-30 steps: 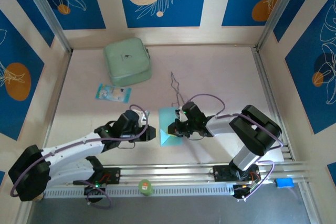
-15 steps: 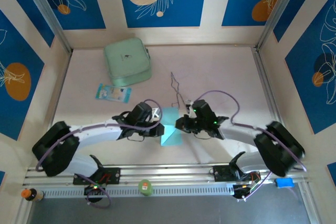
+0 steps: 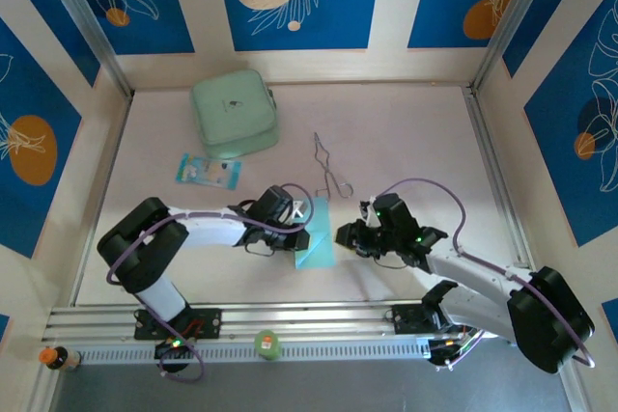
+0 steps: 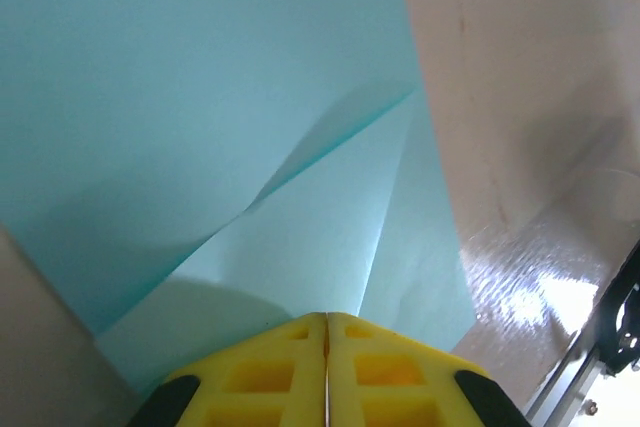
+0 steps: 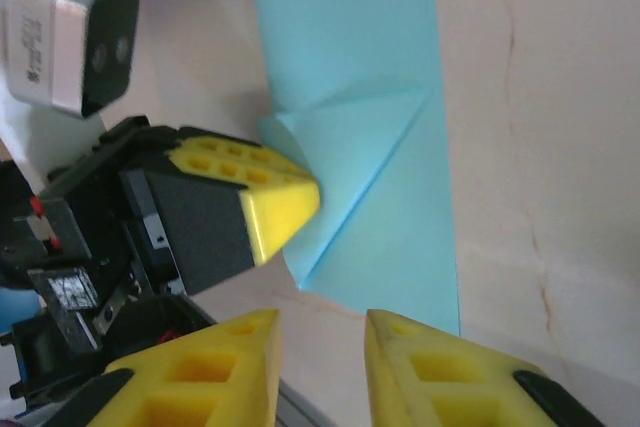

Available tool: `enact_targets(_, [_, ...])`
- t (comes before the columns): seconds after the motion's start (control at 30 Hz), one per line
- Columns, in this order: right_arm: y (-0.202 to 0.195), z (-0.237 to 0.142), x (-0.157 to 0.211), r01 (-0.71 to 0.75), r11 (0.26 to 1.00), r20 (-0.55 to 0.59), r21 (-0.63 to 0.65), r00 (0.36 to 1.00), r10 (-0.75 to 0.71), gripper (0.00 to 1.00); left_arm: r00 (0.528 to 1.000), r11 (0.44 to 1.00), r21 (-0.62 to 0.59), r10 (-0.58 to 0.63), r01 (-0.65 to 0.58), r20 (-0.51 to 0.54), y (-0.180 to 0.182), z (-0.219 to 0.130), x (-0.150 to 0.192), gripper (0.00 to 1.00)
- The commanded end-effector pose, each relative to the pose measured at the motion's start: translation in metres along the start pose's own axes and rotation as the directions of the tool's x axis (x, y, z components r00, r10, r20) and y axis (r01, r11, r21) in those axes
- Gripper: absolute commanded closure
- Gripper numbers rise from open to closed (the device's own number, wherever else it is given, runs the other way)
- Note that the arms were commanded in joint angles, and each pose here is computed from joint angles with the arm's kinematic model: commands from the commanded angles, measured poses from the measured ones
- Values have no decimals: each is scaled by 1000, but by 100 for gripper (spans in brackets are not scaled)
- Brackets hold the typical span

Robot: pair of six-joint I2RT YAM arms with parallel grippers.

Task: Fold a paper plane with a square sheet of paper (pick it up from the middle)
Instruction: Turn over the paper at the center of the table.

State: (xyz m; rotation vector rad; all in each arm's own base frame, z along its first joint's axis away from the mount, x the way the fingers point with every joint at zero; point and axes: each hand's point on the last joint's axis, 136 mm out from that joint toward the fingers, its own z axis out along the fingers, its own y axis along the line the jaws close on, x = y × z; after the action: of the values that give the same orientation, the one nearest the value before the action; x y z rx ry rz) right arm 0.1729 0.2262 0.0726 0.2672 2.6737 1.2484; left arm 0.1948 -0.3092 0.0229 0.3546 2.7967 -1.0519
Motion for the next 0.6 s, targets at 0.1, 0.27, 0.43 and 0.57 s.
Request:
enact_targets(0.1, [-13, 13, 34, -62, 995, -104, 76, 992, 69, 65, 996, 993, 79, -93, 92, 11, 11, 8, 16, 93])
enact_targets(0.27, [-1, 20, 30, 23, 999, -89, 45, 996, -19, 62, 985, 983, 89, -167, 162, 51, 22, 3, 26, 94])
enact_targets(0.43, [14, 10, 8, 223, 974, -110, -39, 968, -226, 61, 984, 986, 63, -162, 157, 79, 25, -4, 26, 93])
enact_targets(0.57, [29, 0, -10, 281, 947, -111, -155, 948, -299, 61, 984, 986, 69, -157, 151, 87, 24, -2, 22, 94])
